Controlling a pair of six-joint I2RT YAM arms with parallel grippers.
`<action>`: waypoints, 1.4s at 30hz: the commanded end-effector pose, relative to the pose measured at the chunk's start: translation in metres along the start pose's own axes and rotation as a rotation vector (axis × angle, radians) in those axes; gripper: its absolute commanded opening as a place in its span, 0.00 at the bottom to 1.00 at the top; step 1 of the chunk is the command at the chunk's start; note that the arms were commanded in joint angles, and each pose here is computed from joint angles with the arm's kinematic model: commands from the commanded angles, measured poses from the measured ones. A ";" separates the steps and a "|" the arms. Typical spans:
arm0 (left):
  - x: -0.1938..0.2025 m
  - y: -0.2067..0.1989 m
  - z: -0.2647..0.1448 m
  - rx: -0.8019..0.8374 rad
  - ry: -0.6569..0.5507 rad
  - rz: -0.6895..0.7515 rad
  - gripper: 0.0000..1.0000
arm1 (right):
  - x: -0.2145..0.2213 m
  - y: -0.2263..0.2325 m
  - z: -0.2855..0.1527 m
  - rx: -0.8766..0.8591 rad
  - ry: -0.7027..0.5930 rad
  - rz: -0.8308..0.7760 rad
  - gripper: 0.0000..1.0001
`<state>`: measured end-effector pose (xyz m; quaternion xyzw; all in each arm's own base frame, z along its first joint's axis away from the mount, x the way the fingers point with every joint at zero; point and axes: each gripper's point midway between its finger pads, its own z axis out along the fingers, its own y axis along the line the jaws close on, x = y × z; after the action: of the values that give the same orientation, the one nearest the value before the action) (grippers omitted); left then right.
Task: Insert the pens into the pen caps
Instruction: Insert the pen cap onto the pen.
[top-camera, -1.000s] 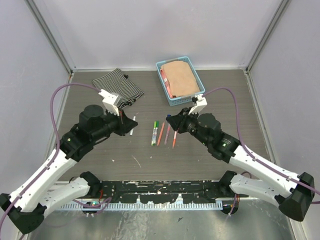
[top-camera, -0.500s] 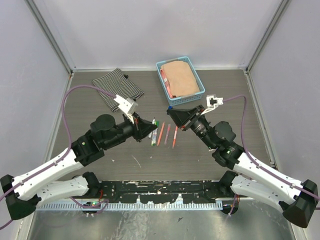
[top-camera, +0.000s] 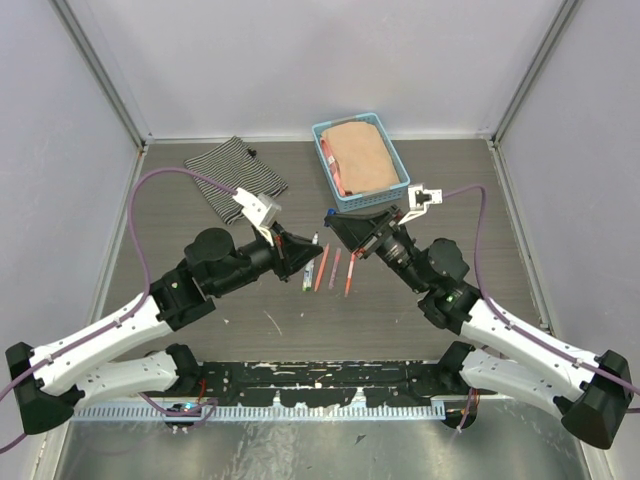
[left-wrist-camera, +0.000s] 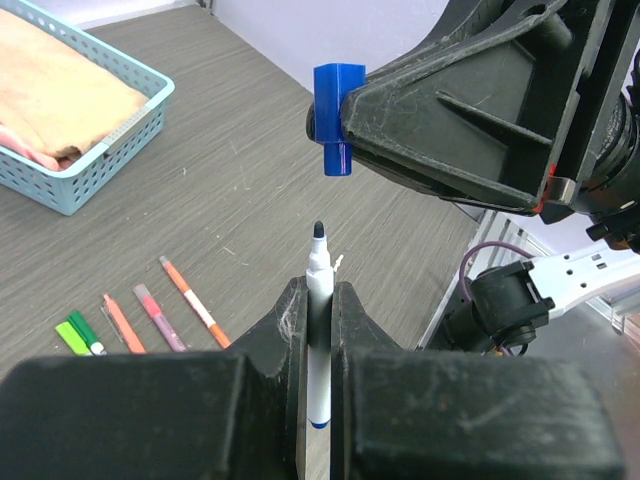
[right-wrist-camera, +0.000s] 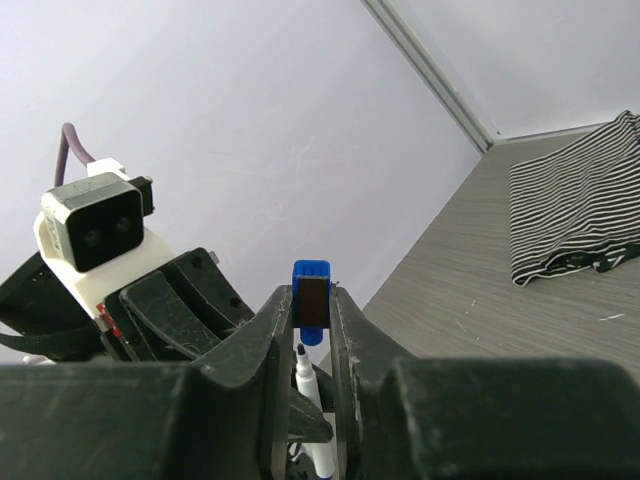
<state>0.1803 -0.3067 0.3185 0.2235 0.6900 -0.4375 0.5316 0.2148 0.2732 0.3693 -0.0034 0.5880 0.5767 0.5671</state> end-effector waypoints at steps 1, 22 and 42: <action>-0.017 -0.010 0.000 0.039 -0.056 0.019 0.00 | -0.029 0.036 0.005 -0.119 -0.070 0.022 0.00; -0.014 -0.012 0.002 0.051 -0.045 0.019 0.00 | -0.021 0.036 0.009 -0.126 -0.035 0.032 0.00; -0.019 -0.012 0.001 0.044 -0.054 0.029 0.00 | -0.014 0.033 0.009 -0.120 -0.007 0.033 0.00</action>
<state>0.1777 -0.3096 0.3187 0.2329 0.6859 -0.4416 0.5295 0.2090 0.2853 0.3718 -0.0215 0.5867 0.5986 0.5450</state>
